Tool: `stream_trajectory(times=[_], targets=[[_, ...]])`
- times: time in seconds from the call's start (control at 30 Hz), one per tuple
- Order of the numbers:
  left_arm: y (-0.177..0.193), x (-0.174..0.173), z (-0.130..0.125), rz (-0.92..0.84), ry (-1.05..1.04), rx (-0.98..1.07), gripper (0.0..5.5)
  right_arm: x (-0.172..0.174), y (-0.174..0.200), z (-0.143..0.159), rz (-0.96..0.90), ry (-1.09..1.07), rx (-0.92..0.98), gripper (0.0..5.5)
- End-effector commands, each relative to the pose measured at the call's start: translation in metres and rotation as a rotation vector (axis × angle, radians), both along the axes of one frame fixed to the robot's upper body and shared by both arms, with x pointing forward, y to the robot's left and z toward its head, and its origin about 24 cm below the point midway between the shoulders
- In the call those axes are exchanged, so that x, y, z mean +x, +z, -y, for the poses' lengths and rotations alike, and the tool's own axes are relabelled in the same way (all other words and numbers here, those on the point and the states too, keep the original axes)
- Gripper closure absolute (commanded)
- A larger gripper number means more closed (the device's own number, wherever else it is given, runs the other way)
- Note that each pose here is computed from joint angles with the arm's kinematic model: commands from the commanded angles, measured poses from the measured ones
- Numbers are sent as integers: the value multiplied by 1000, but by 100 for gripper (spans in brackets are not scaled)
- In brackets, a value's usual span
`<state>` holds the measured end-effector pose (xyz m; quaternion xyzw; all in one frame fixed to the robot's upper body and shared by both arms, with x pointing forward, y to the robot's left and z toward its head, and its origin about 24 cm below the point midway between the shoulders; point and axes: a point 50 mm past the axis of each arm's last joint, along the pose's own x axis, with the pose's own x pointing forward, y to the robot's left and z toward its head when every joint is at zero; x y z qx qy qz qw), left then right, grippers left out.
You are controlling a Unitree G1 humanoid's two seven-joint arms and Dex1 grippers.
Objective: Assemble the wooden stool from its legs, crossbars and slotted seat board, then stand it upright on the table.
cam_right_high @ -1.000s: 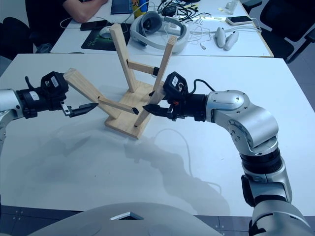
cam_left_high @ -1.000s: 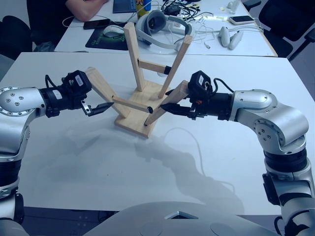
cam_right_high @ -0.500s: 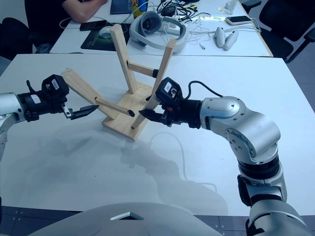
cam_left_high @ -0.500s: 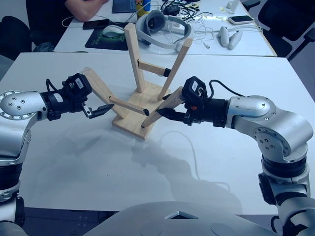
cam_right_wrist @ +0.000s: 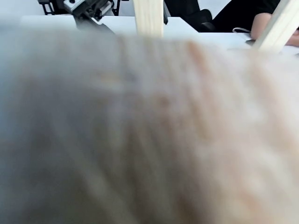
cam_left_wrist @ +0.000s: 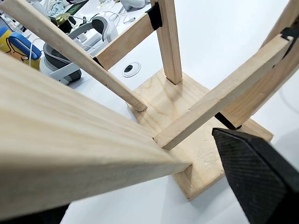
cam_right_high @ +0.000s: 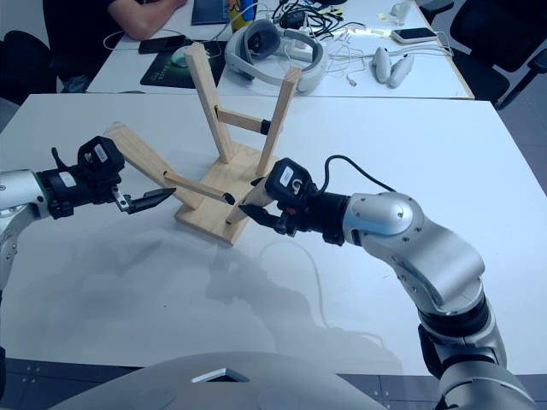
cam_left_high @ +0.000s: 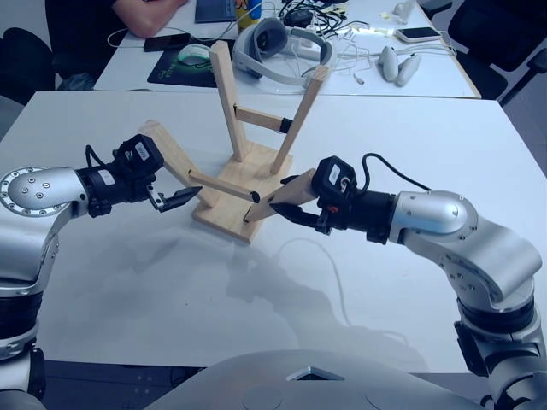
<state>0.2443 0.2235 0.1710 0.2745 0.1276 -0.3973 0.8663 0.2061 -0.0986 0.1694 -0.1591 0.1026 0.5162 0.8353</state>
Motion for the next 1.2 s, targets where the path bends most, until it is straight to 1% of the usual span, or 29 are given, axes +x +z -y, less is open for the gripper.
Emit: stream_trajectory(times=[0.03, 0.13, 0.33, 0.7, 0.9, 1.0, 1.1, 1.2], targets=[[-9, -9, 7, -42, -17, -31, 92, -3, -16, -4, -78, -36, -25, 344], [-11, -10, 10, -47, -12, -40, 92, 0, -13, -8, -86, -38, -9, 344], [-17, -13, 13, -52, 2, -52, 92, 11, -10, -2, -94, -59, -50, 344], [-18, -14, 15, -49, 15, -64, 92, 1, -30, -8, -174, -11, -148, 344], [-21, -14, 17, -52, 22, -73, 92, 22, -20, -14, -214, -57, -94, 344], [-22, -14, 19, -50, 30, -82, 92, 30, -20, -14, -270, -56, -92, 344], [-23, -15, 19, -47, 38, -90, 92, 32, -27, -11, -284, -47, -158, 344], [-24, -16, 20, -51, 43, -94, 92, 24, -32, -13, -269, -10, -208, 344]])
